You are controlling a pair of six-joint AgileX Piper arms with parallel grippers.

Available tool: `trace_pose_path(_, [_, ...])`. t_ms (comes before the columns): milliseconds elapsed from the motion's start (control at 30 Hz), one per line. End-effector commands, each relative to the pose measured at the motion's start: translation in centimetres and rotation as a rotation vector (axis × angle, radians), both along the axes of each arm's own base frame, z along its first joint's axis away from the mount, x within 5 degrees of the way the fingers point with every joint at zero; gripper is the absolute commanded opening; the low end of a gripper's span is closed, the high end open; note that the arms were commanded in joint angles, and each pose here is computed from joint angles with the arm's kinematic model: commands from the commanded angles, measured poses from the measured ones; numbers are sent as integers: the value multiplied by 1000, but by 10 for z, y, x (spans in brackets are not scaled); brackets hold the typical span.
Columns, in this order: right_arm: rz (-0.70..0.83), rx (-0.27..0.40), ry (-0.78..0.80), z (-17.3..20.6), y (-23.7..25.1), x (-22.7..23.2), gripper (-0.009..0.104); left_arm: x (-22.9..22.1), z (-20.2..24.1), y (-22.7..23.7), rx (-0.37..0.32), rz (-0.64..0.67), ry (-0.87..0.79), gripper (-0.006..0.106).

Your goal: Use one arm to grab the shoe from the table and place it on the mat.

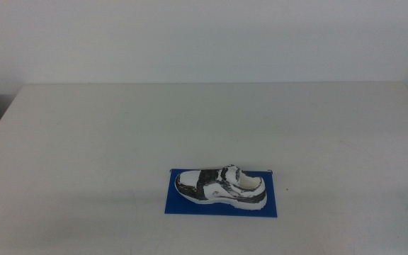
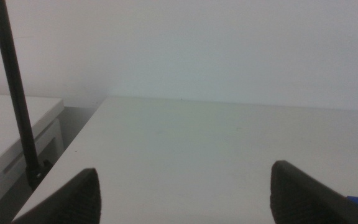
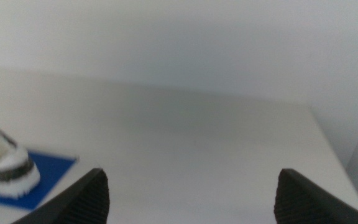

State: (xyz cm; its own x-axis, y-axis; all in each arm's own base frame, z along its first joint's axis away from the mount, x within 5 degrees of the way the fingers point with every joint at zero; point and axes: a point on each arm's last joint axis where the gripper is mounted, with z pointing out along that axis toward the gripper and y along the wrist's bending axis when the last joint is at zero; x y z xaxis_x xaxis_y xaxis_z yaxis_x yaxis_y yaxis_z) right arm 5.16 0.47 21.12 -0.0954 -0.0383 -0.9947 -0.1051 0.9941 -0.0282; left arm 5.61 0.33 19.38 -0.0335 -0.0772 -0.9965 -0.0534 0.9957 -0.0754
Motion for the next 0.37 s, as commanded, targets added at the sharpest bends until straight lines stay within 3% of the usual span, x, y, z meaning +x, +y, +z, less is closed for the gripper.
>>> trace_pose_path(0, [-1,4,-91,4,0,-1,91,0,6,-1,-3,-14,-82,94])
trace_pose_path(333, [-1,-7,3,-25,0,3,91,0,6,-1,-3,-14,-83,94])
